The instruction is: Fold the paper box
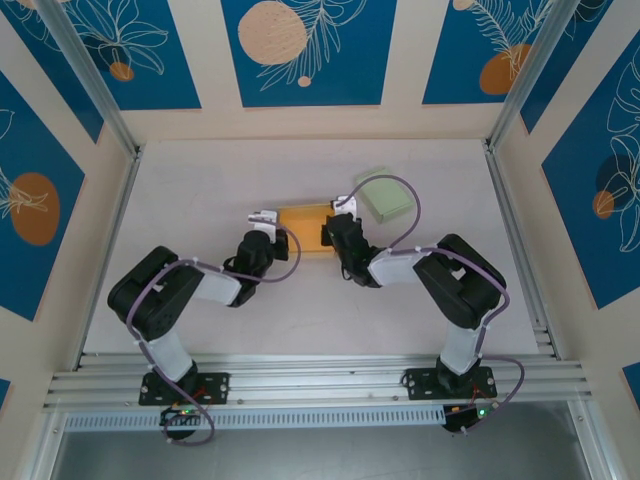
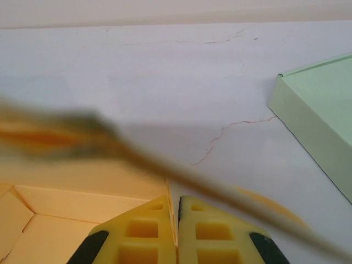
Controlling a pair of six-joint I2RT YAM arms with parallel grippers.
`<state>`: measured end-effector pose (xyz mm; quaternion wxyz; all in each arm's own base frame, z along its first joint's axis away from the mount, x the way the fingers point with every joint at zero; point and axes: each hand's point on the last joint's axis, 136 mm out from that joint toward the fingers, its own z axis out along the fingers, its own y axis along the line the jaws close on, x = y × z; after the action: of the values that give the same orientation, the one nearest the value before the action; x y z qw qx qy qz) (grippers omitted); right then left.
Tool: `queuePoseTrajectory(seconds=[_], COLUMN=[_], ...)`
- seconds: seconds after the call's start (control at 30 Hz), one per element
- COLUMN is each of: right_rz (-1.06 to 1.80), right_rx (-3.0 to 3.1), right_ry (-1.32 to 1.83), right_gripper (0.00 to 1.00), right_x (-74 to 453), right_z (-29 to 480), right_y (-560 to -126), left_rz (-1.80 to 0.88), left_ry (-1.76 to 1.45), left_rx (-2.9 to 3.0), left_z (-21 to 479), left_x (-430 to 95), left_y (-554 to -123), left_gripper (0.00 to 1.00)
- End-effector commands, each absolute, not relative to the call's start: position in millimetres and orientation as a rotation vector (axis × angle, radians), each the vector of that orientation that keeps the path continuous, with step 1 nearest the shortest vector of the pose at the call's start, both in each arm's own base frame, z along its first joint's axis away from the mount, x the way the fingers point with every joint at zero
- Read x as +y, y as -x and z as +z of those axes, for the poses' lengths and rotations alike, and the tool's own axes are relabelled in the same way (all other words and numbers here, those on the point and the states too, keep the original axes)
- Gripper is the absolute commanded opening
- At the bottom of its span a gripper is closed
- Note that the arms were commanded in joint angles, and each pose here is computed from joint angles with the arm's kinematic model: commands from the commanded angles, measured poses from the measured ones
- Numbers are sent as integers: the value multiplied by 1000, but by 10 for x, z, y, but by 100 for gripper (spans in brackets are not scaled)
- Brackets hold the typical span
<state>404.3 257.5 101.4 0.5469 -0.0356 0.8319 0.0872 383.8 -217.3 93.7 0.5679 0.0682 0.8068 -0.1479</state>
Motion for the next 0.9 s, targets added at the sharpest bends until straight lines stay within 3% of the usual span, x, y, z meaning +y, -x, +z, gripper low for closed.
queuePoseTrajectory(seconds=[0.0,0.47,0.73,0.87], right_rz=[259,176,121,98], right_rx=[2069,2075,2080,2080], right_ry=[149,114,125,121], right_gripper=[4,1,0,0], right_x=[2715,2569,2487,2419], right_z=[652,297,213,198], right_y=[-3742,-3553,-3555,-3546], left_rz=[-450,-455,-498,-533], left_ry=[-303,-365,-414,-402], left_rx=[2025,1983,1902,1859], left_z=[511,582,716,813], left_x=[-2359,-2291,-2234,-2158], left_y=[-3442,-3280,-3128,-3052], left_gripper=[2,9,30,31])
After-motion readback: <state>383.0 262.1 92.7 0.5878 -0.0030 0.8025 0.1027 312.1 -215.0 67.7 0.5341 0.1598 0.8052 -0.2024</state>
